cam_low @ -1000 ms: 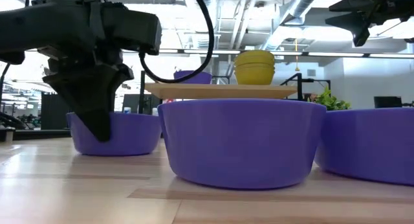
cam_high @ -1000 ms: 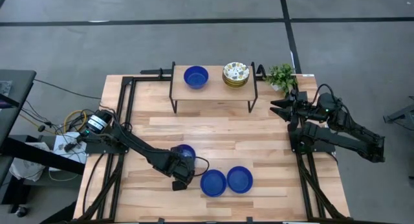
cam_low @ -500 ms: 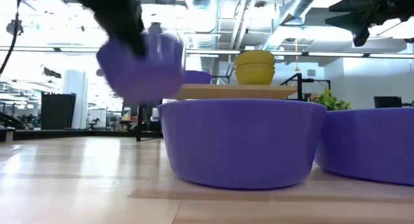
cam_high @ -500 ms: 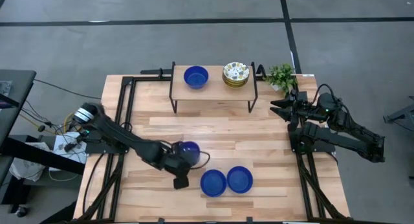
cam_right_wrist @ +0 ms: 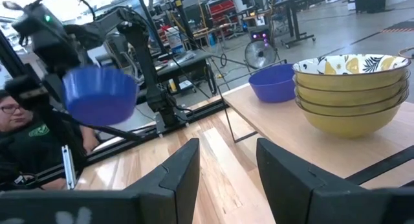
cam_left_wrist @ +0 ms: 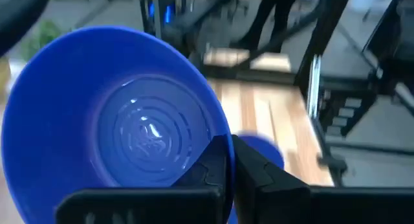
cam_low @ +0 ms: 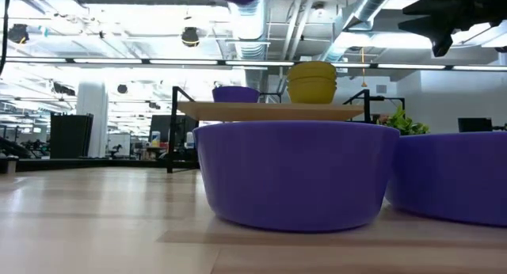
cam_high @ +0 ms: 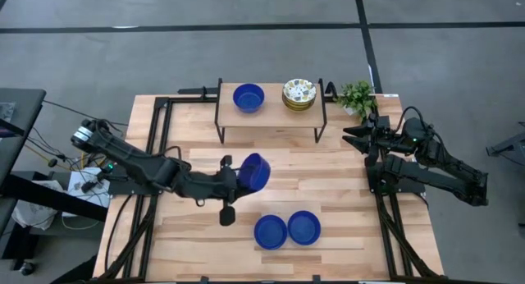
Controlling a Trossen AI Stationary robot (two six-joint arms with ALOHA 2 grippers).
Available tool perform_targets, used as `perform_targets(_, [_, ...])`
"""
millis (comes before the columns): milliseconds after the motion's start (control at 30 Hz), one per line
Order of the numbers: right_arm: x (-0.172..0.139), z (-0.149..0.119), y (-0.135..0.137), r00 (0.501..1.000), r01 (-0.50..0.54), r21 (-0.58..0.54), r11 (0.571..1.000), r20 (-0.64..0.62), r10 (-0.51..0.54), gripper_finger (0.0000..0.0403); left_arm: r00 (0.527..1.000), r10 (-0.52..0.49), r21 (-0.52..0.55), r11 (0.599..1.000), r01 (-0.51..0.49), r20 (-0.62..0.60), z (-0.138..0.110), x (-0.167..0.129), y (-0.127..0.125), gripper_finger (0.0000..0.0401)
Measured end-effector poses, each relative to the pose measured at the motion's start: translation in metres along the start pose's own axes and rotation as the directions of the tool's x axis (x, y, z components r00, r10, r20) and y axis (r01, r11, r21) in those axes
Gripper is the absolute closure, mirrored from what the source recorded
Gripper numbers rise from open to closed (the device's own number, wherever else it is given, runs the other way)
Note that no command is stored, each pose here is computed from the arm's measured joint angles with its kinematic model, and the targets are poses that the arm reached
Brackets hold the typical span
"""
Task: Pick & Place Mini bowls
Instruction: Stack the blue bowl on top of the blue bowl on the shelf
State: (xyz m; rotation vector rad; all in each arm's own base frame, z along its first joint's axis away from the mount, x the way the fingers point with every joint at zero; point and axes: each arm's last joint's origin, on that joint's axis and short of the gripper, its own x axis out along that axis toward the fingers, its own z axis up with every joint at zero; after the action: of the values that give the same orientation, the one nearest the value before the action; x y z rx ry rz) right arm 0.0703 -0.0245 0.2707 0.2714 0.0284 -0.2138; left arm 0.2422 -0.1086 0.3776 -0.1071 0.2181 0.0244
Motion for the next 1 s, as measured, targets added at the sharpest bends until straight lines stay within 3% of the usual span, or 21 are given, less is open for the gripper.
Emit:
perform_targets(100, [0.0,0.0,0.0,1.0,0.0,0.0,1.0,0.0,0.0,0.0259,0.997,0.001,0.02,1.0,-0.003,0.072,0.007,0.004,0.0,0.0397])
perform_targets(200, [0.0,0.0,0.0,1.0,0.0,0.0,1.0,0.0,0.0,0.0261,0.997,0.024,0.044,0.999,-0.027,0.068,0.006,0.008,0.002,0.0397])
perform_targets(400, [0.0,0.0,0.0,1.0,0.0,0.007,1.0,0.0,0.0,0.0263,0.979,0.197,0.095,0.975,-0.2,0.048,0.001,0.021,0.019,0.0397])
perform_targets(633, [0.0,0.0,0.0,1.0,-0.001,0.008,1.0,0.0,0.001,0.0262,0.869,0.491,0.221,0.842,-0.493,0.068,0.007,0.034,0.065,0.0397])
perform_targets(900, [0.0,0.0,-0.001,0.999,0.036,0.008,0.999,0.009,-0.036,0.0266,0.749,0.655,0.281,0.704,-0.653,0.099,0.031,0.032,0.121,0.0397])
perform_targets(1000, [0.0,0.0,-0.002,0.998,0.064,0.009,0.998,0.017,-0.064,0.0266,0.724,0.681,0.282,0.677,-0.68,0.112,0.041,0.029,0.14,0.0397])
